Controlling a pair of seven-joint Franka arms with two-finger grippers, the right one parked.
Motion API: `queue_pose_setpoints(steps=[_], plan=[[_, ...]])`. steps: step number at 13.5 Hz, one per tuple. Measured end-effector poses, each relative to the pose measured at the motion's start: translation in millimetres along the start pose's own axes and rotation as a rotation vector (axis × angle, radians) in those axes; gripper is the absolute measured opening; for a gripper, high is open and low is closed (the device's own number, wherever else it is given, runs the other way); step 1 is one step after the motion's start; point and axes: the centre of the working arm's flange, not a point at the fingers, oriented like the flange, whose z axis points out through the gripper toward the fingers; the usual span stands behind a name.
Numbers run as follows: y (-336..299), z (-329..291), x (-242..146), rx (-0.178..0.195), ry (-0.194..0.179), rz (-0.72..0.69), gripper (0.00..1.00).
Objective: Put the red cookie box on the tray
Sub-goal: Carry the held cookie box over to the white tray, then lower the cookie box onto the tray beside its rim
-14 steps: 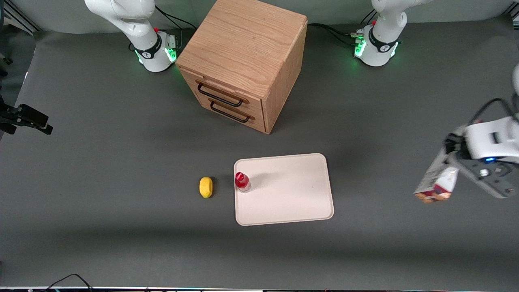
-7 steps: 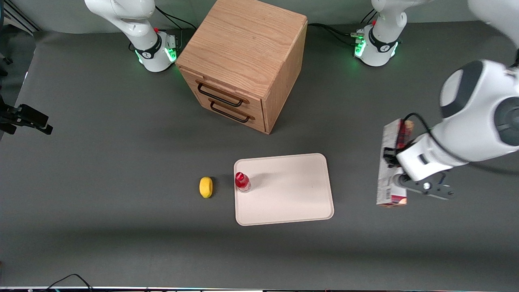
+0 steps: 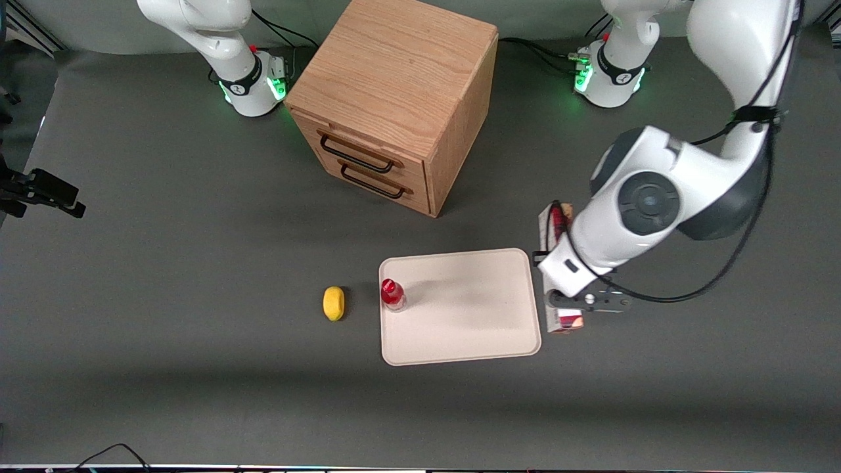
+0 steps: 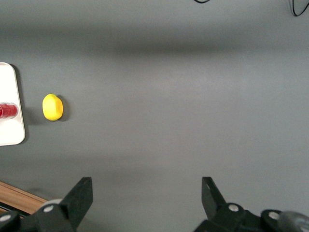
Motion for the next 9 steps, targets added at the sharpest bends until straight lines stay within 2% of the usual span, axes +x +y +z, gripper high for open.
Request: queue_pose_setpoints(steps=[3,6,9], plan=[[16.8,49.0,-2.7,0.015,0.037,-0.021,0.06],[26.7,90.3,-3.9,0.011,0.06,-0.039,0.06],[34.1,123.6,-3.7,0.03,0.088,-0.043,0.06]])
